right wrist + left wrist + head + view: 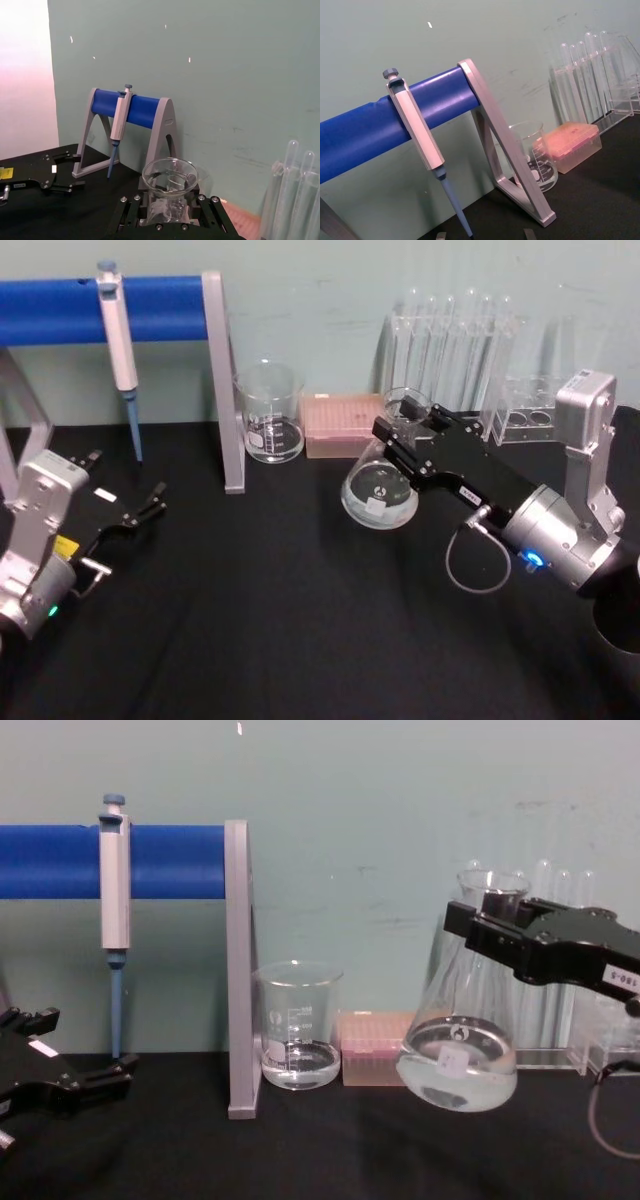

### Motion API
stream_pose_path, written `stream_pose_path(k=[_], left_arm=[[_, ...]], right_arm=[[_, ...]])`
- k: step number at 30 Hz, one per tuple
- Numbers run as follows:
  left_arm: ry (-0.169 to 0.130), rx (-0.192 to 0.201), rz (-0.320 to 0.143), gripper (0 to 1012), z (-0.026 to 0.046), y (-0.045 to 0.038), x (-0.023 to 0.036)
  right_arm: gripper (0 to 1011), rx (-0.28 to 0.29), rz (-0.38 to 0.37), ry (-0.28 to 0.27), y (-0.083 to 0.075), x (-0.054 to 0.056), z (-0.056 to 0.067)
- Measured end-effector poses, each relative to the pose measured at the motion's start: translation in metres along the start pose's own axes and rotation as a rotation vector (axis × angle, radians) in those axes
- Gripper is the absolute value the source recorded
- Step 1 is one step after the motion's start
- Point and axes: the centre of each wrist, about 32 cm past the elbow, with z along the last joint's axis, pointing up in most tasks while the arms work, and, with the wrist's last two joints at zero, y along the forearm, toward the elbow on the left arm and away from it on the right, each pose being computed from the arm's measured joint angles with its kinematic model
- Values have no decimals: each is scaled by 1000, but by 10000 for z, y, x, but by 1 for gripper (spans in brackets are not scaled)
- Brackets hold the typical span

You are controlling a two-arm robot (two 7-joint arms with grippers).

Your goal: Grasp the erlenmeyer flask with one hand, shake it three times, then place it back.

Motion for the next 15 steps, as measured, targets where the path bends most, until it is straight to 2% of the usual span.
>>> stream_pose_path(k=[8,15], left_arm=[[0,0,0,1001,0,0,0],[0,0,0,1001,0,0,0]], right_arm=[[456,-4,-2,3,-5,-8,-7],[453,-8,27,6,37,-14,-19]])
